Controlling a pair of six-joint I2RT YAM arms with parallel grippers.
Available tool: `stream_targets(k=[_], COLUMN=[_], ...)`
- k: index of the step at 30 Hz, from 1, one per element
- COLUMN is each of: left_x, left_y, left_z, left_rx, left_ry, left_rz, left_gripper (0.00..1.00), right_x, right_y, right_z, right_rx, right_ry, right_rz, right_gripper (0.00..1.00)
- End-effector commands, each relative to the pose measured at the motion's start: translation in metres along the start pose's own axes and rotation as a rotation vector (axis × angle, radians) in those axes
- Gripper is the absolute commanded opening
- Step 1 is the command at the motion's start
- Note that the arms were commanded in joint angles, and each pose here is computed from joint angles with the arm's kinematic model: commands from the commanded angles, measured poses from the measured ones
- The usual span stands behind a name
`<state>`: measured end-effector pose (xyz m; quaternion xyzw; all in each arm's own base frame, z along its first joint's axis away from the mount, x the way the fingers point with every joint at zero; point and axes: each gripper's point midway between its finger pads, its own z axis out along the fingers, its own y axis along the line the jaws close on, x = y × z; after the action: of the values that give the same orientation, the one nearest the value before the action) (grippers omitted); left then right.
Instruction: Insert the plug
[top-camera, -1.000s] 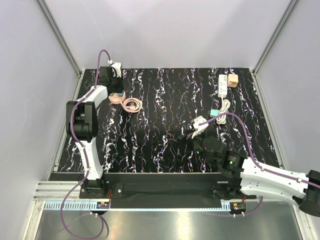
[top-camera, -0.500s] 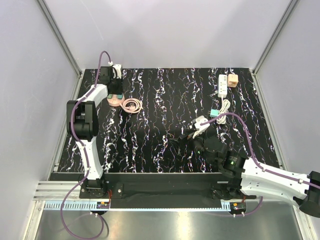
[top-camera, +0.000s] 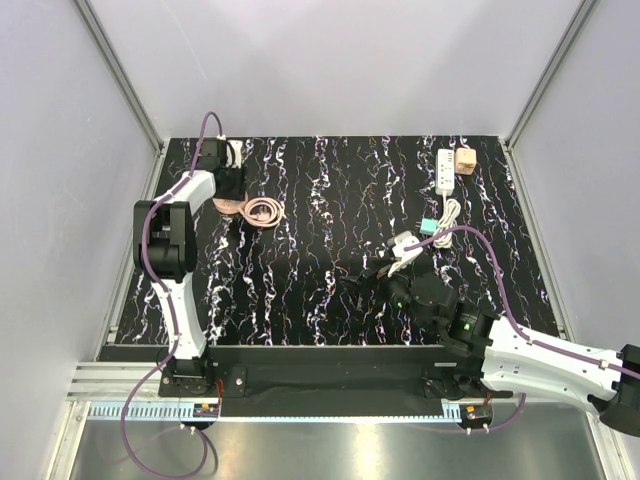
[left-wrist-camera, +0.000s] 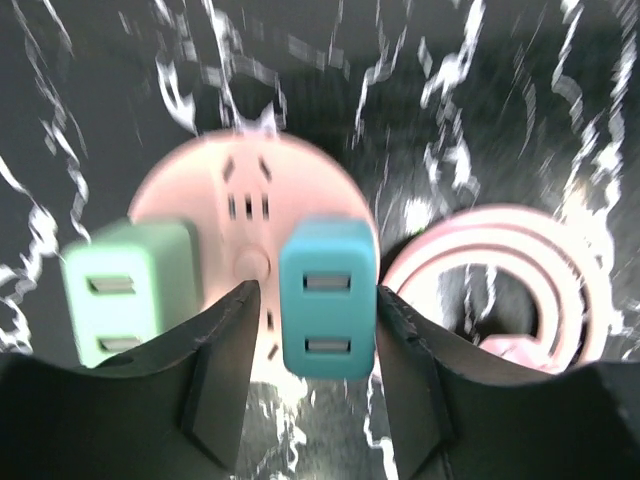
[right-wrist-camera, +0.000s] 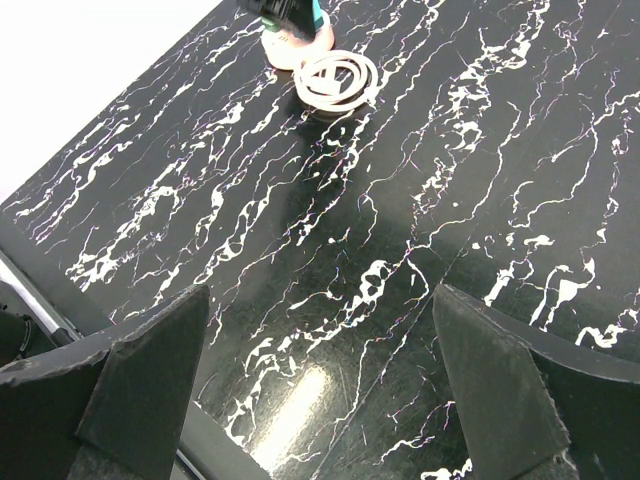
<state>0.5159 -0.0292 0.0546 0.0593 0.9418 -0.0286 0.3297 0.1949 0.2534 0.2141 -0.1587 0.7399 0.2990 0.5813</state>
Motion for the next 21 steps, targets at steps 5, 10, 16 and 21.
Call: stream_targets(k=[5, 10, 16, 21], left_x=[-0.018, -0.032, -0.043, -0.046], left_y=[0.003, -0.001, -0.001, -0.002], left_z=[-0.028, -0.037, -0.04, -0.036], left_rx=[-0.014, 0.003, -0.008, -0.008], left_ry=[-0.046, -0.067, -0.061, -0.053], left_rz=[0.004, -0.004, 0.003, 0.011], left_gripper=[0.58, 0.64, 0.66, 0.66], right_x=[-0.016, -0.015, -0.015, -0.016], right_y=[-0.001, -0.002, -0.002, -0.002], right_z=[-0.002, -0.002, -0.002, -0.002], right_rx=[0.006, 0.009, 0.008, 0.009], right_ry=[-0.06, -0.06, -0.059, -0.061], right_rz=[0.026, 0.024, 0.02, 0.021], right_gripper=[1.0, 1.0, 1.0, 1.0])
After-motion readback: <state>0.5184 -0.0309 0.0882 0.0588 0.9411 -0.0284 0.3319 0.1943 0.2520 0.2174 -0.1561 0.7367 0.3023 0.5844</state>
